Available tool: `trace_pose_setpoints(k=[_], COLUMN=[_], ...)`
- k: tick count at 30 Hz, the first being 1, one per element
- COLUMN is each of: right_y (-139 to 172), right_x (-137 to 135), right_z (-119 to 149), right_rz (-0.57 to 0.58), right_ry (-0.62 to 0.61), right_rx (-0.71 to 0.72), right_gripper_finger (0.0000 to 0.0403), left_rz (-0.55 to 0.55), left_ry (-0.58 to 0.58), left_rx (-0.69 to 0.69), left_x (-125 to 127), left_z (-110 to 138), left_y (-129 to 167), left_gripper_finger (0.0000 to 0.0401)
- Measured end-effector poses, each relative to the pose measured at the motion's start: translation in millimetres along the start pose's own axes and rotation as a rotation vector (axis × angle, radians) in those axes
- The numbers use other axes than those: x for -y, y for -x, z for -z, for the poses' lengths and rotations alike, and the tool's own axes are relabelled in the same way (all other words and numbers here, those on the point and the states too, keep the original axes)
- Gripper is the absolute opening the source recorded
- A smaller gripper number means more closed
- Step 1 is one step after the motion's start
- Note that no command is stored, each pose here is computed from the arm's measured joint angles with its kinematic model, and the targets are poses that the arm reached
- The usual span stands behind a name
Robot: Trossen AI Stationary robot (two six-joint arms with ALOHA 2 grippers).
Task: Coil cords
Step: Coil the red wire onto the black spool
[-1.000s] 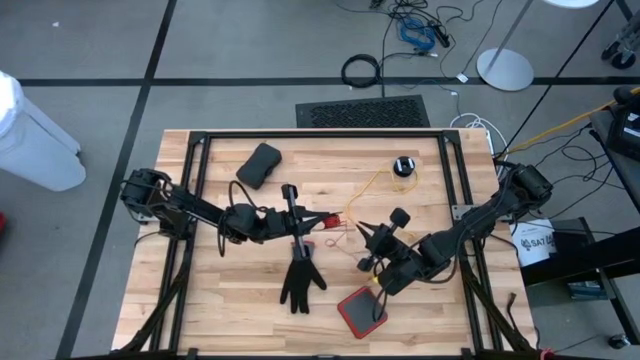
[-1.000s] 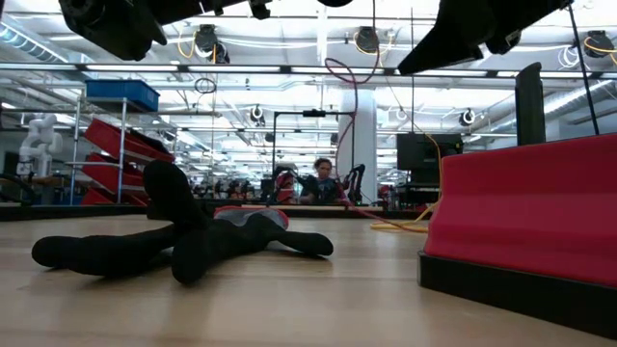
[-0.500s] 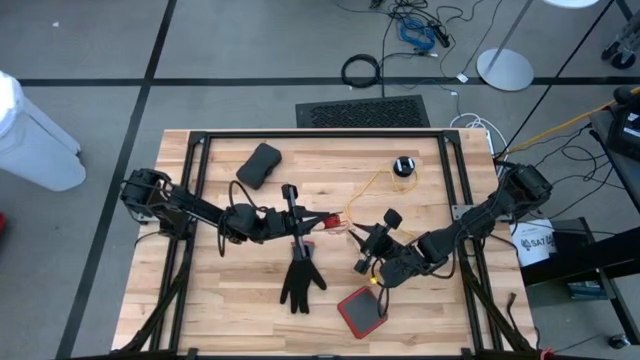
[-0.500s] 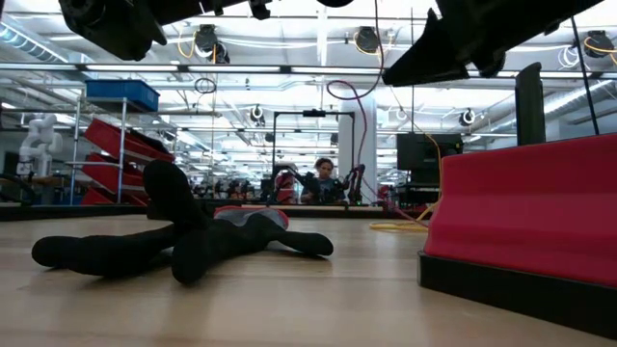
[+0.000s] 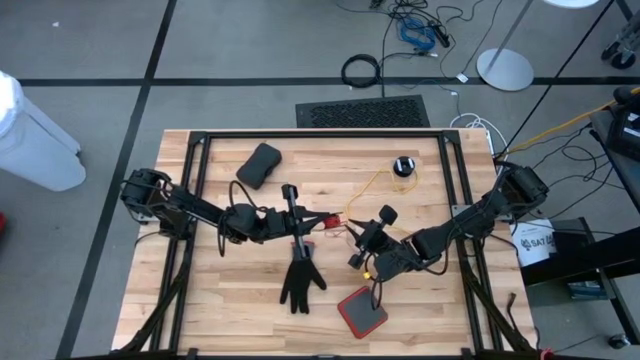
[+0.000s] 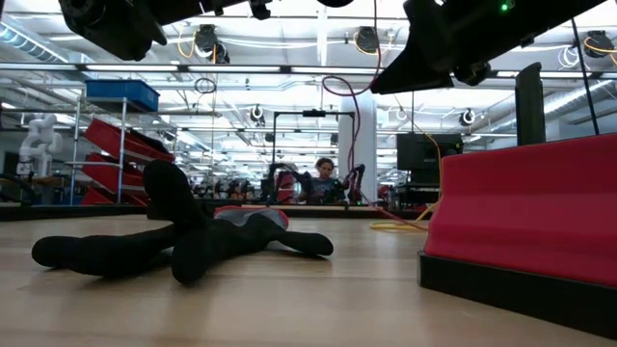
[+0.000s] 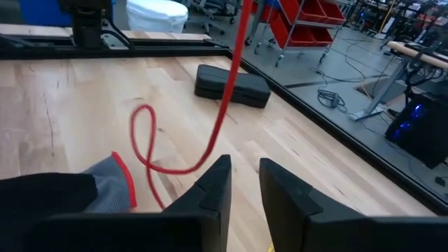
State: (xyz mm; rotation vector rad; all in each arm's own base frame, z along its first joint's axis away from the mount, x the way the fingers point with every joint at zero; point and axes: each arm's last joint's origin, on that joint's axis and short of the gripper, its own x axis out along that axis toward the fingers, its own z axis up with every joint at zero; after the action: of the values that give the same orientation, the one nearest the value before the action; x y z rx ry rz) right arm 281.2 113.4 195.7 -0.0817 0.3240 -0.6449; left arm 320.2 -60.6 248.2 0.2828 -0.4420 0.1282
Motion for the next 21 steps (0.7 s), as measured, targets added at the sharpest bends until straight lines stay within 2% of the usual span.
trace_pose_setpoints(k=[13,21], right_y=[7,12], right_x=[-4,-9], right_z=[1,3], right_rz=[-0.027,-0.104], right_ry=[0.052,0.032], right_rx=[0.008,-0.014], right_gripper_finger=[0.0043,0.0043], left_rz=[0.015,0.018], left_ry=[-0.007,-0.006], left_rx=[-0.029,-0.026], left_x=[2,2], left_z=[3,3], left_y=[0,0], left_gripper_finger=[0.0,0.0])
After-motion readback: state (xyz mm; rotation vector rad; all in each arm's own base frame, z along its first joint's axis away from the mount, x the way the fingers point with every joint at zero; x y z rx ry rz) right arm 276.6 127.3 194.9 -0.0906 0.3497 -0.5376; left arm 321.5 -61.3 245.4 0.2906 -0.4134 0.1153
